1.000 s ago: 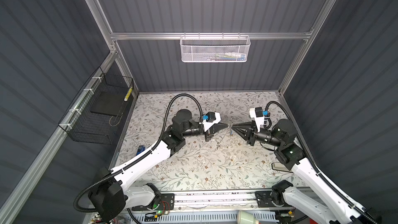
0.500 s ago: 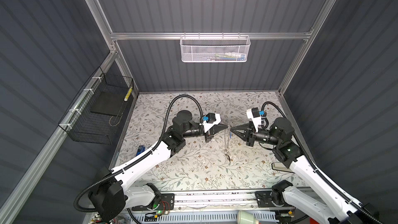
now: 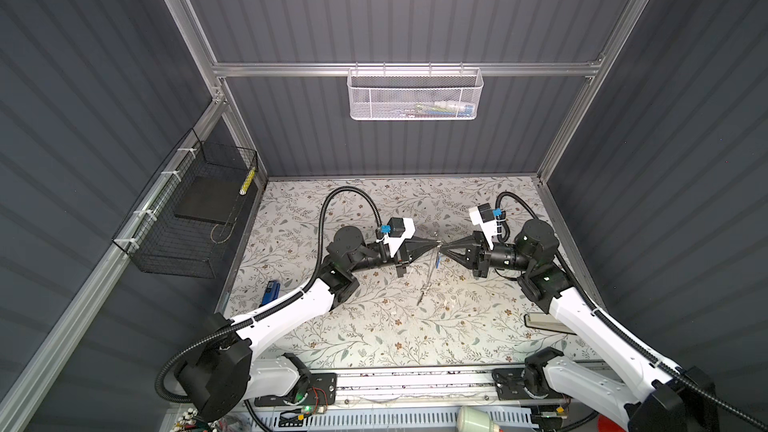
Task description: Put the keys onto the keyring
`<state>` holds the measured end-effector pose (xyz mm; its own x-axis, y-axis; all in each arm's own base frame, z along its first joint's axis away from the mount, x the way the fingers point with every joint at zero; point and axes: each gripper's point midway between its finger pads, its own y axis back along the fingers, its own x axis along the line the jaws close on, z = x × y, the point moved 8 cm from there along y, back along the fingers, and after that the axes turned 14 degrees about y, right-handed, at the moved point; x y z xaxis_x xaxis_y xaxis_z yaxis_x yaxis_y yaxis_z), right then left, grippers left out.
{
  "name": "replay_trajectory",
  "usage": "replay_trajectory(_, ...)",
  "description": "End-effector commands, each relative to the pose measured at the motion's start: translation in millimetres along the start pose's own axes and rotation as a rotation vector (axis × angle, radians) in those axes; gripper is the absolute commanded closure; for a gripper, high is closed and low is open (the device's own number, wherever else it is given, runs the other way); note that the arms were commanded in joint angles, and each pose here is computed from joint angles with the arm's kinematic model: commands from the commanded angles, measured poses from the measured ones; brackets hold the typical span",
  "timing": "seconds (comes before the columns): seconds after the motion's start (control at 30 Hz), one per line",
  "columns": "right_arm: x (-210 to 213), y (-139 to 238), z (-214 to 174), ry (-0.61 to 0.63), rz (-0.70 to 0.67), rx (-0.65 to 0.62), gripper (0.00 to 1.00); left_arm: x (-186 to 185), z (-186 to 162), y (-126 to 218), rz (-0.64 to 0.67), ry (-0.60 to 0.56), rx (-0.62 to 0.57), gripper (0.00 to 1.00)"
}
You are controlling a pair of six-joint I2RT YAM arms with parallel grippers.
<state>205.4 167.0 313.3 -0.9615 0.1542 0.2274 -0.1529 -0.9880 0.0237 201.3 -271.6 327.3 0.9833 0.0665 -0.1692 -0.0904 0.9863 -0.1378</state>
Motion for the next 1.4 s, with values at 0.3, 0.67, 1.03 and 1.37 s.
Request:
replay_trajectory(0.3, 24.9, 26.0, 13.6, 0.318, -0.221, 0.065, 0.74, -4.3, 15.9, 3.9, -0.034, -0.038, -0.078, 1.00)
replay_trajectory(0.67, 35.8, 23.9, 32.7, 0.425, -0.174, 0.031, 0.68, -3.1, 17.0, -1.0, -0.093, -0.010, -0.058, 1.00)
replay_trajectory(1.03, 26.7, 8.1, 32.0, 0.430, -0.129, 0.047, 0.72, -3.8, 16.7, -2.5, -0.114, 0.000, -0.044, 1.00)
replay_trajectory(1.37, 24.0, 1.3, 30.0, 0.423, -0.097, 0.052, 0.90, -2.9, 15.7, -3.1, -0.113, -0.004, -0.034, 1.00)
